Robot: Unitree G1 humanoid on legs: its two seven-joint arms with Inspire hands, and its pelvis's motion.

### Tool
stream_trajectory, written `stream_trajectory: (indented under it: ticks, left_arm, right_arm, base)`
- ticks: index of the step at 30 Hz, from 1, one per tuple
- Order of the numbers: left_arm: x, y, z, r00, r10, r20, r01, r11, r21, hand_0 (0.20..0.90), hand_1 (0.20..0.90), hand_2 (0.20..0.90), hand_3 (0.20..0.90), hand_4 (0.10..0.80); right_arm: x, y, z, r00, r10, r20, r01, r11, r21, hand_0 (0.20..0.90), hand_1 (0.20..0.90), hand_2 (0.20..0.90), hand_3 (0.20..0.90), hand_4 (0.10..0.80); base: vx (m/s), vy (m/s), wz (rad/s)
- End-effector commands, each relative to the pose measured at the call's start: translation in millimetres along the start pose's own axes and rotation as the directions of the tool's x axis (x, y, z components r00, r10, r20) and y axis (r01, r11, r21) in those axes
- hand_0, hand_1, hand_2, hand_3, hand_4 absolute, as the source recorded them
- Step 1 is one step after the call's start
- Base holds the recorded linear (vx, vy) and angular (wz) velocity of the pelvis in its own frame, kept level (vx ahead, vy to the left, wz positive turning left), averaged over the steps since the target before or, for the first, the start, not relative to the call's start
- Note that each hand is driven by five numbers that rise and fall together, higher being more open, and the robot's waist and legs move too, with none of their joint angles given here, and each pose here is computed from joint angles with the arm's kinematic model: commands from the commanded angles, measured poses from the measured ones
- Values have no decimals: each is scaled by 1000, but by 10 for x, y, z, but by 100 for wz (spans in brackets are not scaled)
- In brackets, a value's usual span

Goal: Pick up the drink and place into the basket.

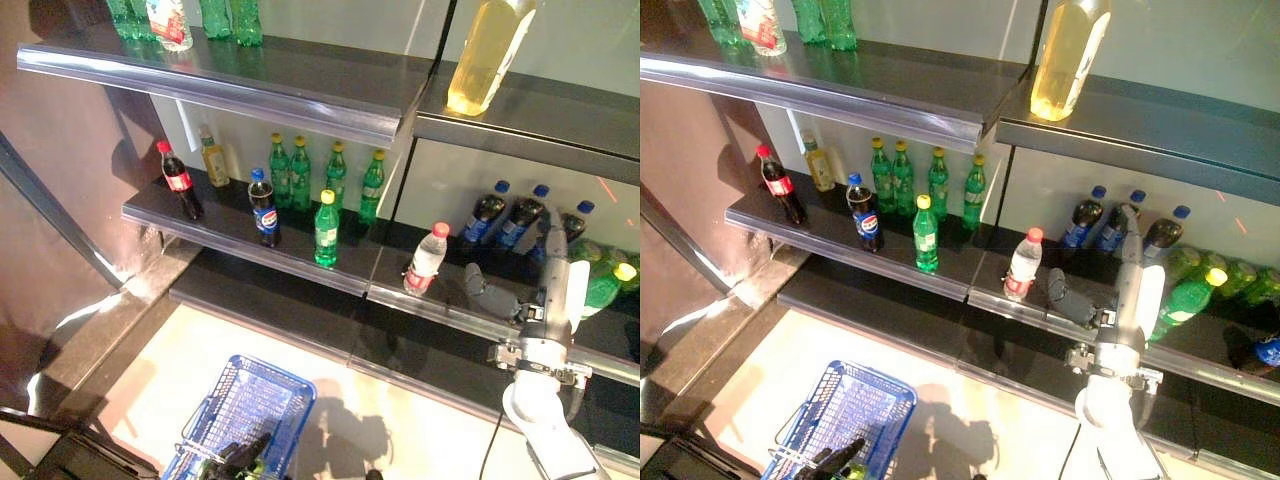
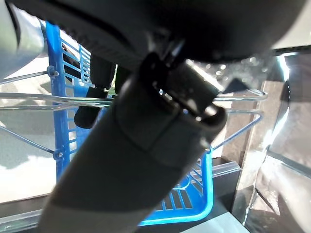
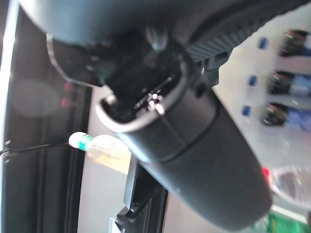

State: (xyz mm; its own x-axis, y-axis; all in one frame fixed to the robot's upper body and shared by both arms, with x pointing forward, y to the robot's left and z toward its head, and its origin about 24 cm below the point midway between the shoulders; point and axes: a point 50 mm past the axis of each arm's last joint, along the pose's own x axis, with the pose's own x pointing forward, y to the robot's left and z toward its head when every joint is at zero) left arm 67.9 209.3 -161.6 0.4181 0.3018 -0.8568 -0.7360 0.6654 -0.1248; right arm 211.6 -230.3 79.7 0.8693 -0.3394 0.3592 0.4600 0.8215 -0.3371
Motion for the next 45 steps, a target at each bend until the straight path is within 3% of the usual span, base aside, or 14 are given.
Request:
stream_trajectory:
  ticks: [1, 15, 30, 45]
  left_arm:
    - [12, 39, 235, 992, -58, 114, 42, 989, 138, 300, 300, 300, 200, 100]
    - [48, -562, 588, 945, -229, 233, 196, 968, 156, 300, 300, 300, 200, 100]
    - [19, -953, 927, 892, -296, 342, 290, 954, 70, 300, 300, 300, 200, 100]
    - [-42, -1244, 1120, 838, -397, 375, 384, 916, 113, 300, 300, 300, 200, 100]
  right_arm:
    - [284, -1, 438, 979, -48, 200, 13, 985, 172, 900, 900, 900, 900, 800]
    - [754, 68, 719, 929, -294, 226, 192, 902, 386, 900, 900, 900, 900, 800]
    - [1041, 262, 1017, 930, -264, 255, 112, 866, 487, 900, 900, 900, 900, 800]
    - [1507, 103, 1593, 855, -430, 291, 197, 788, 584, 900, 900, 900, 900, 800]
  base:
    - [44, -8, 0]
    - [-111, 8, -1]
    - [-69, -24, -2]
    - [-18, -21, 3]
